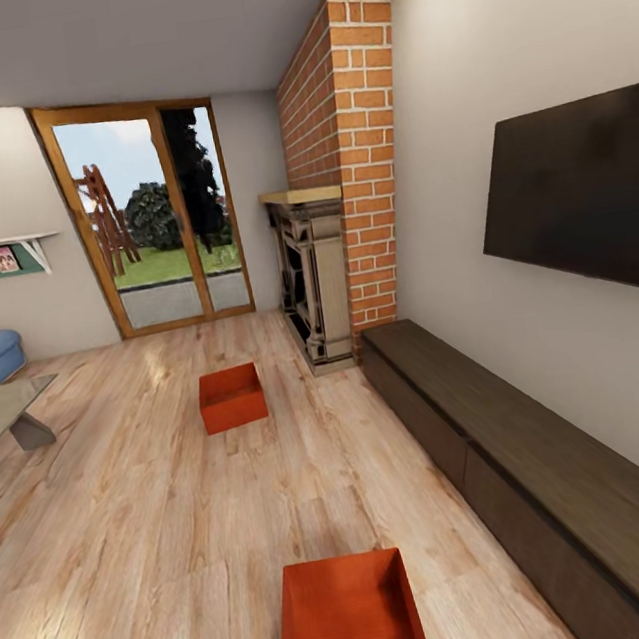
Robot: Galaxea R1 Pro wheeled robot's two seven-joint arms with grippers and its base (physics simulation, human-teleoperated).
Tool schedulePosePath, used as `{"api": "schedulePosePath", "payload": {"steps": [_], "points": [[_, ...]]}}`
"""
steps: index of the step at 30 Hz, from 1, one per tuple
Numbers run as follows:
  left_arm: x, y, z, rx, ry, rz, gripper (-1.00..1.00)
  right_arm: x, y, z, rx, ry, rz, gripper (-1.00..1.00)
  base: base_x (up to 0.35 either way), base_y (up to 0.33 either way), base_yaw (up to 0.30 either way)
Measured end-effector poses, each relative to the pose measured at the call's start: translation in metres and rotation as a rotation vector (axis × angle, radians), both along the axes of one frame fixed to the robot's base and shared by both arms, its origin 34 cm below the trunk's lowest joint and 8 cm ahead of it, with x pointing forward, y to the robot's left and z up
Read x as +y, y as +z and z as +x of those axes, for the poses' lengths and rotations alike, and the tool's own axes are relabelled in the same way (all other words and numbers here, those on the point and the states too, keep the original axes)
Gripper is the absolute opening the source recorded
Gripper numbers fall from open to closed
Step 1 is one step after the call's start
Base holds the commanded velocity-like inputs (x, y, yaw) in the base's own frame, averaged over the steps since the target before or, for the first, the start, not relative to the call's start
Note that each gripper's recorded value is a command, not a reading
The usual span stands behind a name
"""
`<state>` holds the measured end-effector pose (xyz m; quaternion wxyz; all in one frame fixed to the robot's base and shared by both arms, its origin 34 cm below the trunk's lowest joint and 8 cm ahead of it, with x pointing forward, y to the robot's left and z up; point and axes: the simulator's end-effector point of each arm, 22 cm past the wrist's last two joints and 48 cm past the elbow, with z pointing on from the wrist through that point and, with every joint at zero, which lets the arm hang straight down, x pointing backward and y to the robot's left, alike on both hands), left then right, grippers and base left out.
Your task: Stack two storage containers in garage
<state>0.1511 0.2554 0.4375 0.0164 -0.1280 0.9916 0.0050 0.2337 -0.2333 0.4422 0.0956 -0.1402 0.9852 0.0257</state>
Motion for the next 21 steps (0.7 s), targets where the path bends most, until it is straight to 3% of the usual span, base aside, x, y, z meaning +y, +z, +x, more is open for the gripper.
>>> {"api": "schedulePosePath", "payload": {"steps": [21], "points": [[0.005, 0.000, -0.013, 0.034, 0.001, 0.007, 1.00, 0.003, -0.003, -0.012, 0.033, -0.015, 0.003, 1.00, 0.000, 0.000, 0.000]]}}
